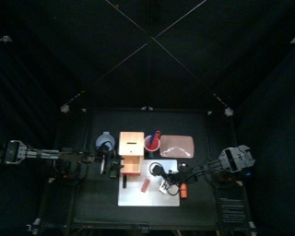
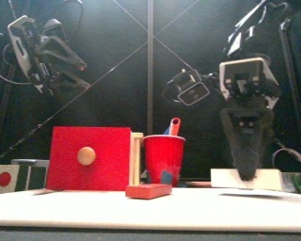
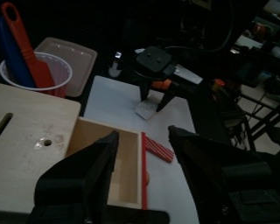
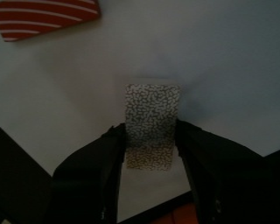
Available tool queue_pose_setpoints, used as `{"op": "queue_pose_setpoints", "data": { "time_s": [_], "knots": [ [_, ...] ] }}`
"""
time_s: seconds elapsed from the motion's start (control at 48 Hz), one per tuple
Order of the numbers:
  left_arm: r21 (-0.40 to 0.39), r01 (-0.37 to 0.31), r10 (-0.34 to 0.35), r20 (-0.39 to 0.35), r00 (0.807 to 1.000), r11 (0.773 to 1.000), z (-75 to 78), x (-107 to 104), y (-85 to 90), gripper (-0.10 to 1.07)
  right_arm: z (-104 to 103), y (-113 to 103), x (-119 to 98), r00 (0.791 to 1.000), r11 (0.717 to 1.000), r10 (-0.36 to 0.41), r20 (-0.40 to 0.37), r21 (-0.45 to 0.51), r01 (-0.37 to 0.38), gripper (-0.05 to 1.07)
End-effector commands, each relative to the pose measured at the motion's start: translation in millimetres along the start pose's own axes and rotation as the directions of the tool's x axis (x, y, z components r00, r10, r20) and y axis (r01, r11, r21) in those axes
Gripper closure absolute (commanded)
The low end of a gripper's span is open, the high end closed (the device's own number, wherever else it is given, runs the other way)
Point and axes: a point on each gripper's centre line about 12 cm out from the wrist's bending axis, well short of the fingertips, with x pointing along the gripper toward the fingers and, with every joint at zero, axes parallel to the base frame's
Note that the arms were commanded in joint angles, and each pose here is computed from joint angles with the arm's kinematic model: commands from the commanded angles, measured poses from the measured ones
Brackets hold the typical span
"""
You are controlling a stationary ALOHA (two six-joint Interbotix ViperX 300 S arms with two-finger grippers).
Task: Pull apart salmon sushi and put rice into drawer
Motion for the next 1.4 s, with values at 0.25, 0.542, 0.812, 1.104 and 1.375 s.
{"op": "queue_pose_setpoints", "data": {
  "time_s": [0.25, 0.542, 0.812, 1.104, 1.375],
  "knots": [
    [0.004, -0.012, 0.012, 0.006, 1.000, 1.000, 4.2, 0, 1.8, 0.12, 94, 20, -70, 0.982, 0.991, 0.060, 0.178, -0.131, -0.036, 0.36],
    [0.019, -0.118, 0.119, -0.041, 0.992, 0.993, -5.8, -13, 20.7, 0.12, 148, 14, -62, 0.958, 0.985, 0.100, 0.268, -0.161, -0.058, 0.36],
    [0.002, -0.175, 0.175, 0.004, 0.985, 0.985, -11.8, -36, 31.9, 0.12, 167, 8, -46, 0.935, 0.986, 0.128, 0.332, -0.147, -0.083, 0.34],
    [-0.013, -0.192, 0.192, 0.010, 0.981, 0.981, -13.7, -40, 35.1, 0.12, 179, -2, -32, 0.928, 0.989, 0.131, 0.350, -0.112, -0.098, 0.23],
    [-0.013, -0.205, 0.205, -0.010, 0.979, 0.979, -17.5, -41, 36.6, 0.12, 181, -2, -24, 0.930, 0.989, 0.131, 0.342, -0.105, -0.101, 0.06]
  ]
}}
